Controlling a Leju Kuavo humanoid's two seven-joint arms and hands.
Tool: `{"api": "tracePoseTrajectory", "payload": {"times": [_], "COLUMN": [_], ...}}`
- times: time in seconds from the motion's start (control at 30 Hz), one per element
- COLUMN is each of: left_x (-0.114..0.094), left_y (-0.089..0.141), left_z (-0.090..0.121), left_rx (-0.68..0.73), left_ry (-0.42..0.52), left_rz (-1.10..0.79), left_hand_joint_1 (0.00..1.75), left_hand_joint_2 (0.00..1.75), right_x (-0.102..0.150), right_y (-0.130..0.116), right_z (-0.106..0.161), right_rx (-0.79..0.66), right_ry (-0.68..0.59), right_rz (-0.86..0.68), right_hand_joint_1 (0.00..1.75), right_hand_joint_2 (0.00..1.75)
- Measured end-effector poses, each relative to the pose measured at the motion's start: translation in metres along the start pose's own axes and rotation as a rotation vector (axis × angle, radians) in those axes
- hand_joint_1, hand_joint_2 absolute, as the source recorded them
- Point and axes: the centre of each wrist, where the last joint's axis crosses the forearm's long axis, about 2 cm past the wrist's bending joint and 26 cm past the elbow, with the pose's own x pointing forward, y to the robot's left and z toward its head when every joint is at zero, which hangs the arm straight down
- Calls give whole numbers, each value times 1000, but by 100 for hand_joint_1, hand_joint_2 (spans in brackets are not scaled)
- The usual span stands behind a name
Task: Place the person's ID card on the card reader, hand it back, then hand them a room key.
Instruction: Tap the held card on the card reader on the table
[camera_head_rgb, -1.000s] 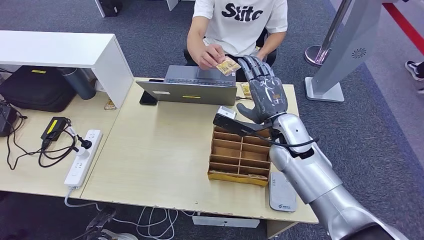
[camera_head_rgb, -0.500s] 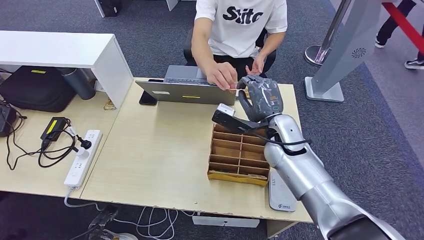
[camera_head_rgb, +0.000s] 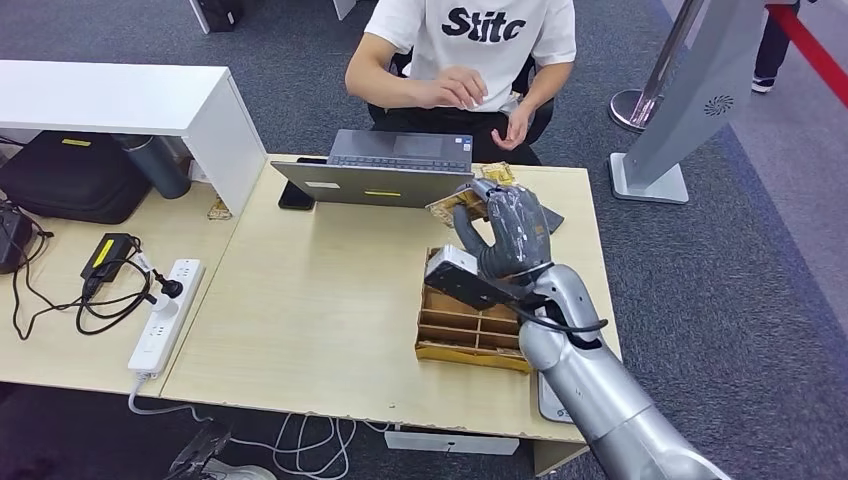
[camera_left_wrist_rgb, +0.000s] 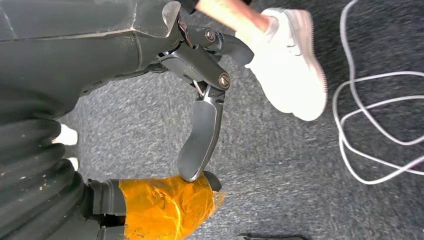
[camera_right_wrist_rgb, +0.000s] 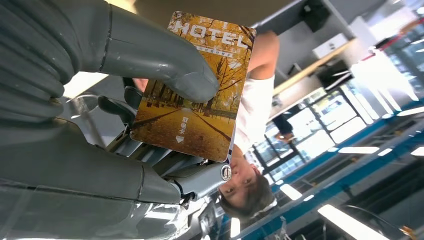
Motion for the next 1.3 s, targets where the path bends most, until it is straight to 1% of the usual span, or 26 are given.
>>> {"api": "tracePoseTrajectory", "payload": {"times": [0.13,0.27,0.43,0.57,0.73,0.93,1.13,1.3], "left_x": [-19,-38,-54,-61,-63,-65,-67,-67], "left_y": [3,7,10,11,12,13,13,13], "left_z": [3,6,10,12,12,13,13,13], "left_rx": [9,21,37,45,50,53,56,57], "left_ry": [11,27,62,81,95,106,114,116], "left_rz": [26,56,104,127,144,149,152,154], "left_hand_joint_1": [0,0,0,0,0,0,0,0], "left_hand_joint_2": [175,175,175,175,175,175,175,175], "right_x": [-3,-12,-24,-35,-50,-64,-72,-73], "right_y": [3,1,-5,-11,-14,-7,-3,0], "right_z": [38,85,146,182,209,234,249,255], "right_rx": [-40,-83,-128,-123,-82,-22,14,37], "right_ry": [-1,39,154,267,393,492,555,576], "right_rz": [-57,-98,-116,-62,-21,0,8,7], "right_hand_joint_1": [175,175,175,175,175,175,175,175], "right_hand_joint_2": [175,175,175,175,175,175,175,175]}}
